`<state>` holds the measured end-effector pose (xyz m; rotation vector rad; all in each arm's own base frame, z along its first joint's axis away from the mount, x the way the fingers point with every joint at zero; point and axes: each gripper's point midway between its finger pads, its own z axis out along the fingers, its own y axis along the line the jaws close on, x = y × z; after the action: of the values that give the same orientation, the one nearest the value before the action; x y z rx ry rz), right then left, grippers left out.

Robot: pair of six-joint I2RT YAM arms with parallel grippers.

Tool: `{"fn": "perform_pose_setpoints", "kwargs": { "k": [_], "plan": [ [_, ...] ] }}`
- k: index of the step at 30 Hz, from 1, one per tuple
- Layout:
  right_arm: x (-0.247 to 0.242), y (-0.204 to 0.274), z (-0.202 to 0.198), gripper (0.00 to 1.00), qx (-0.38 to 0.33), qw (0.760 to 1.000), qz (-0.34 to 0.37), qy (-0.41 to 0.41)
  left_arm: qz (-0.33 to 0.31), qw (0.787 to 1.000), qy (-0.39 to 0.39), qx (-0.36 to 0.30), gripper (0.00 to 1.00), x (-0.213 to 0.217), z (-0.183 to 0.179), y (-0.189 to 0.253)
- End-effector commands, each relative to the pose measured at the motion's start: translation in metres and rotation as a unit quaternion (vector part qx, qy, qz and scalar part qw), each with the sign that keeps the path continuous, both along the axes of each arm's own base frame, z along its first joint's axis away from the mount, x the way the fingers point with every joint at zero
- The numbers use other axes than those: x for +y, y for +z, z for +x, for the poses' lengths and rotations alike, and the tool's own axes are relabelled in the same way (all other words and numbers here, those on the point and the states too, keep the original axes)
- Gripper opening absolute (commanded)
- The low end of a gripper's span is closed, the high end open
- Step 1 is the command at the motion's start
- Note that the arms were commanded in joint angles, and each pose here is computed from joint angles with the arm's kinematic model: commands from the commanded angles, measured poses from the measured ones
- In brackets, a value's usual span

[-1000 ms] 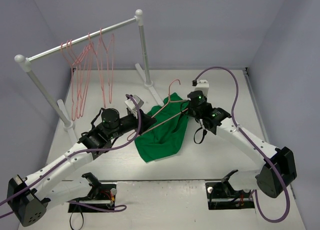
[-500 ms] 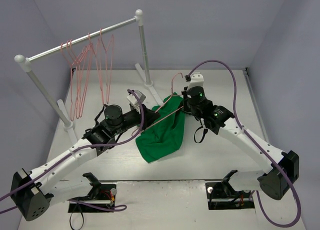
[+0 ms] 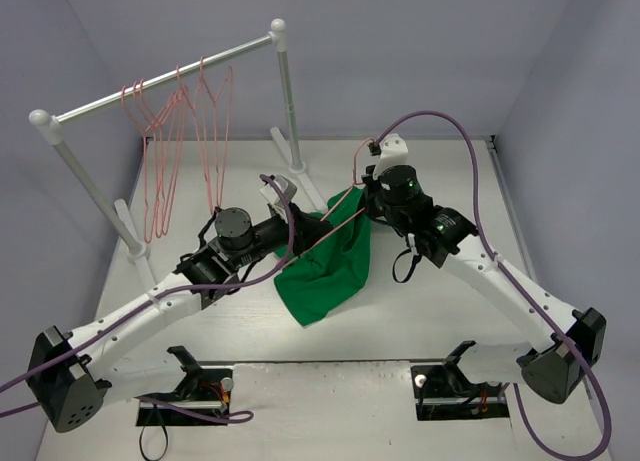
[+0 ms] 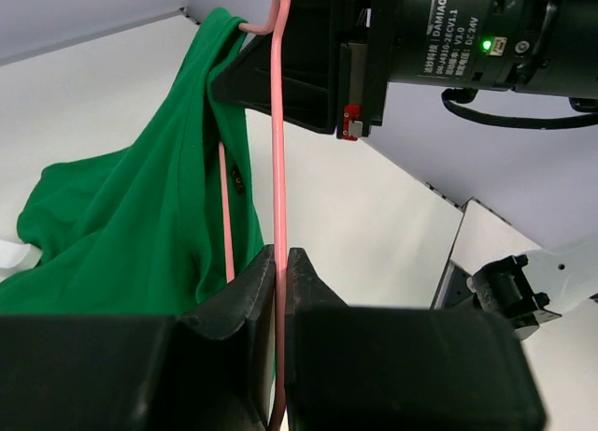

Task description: Place the t-shirt on the hanger

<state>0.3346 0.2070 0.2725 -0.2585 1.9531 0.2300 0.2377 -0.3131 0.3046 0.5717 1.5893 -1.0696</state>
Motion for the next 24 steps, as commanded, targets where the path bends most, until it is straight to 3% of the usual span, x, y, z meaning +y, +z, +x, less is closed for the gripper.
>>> {"fn": "perform_pose_setpoints", "kwargs": {
  "k": [1, 12, 24],
  "plan": [
    [0.02, 0.06, -0.009, 0.0, -0.065, 0.995, 0.044, 0.06, -0.106, 0.991, -0.02, -0.082, 0.0, -0.009, -0.007, 0.083],
    [0.03, 0.105, -0.035, 0.0, -0.114, 0.982, 0.062, 0.136, -0.145, 0.985, -0.016, -0.092, 0.0, -0.015, 0.0, 0.098],
    [0.054, 0.111, -0.049, 0.0, -0.114, 0.967, 0.068, 0.217, -0.168, 0.979, -0.029, -0.111, 0.0, -0.021, 0.0, 0.112]
  ]
}}
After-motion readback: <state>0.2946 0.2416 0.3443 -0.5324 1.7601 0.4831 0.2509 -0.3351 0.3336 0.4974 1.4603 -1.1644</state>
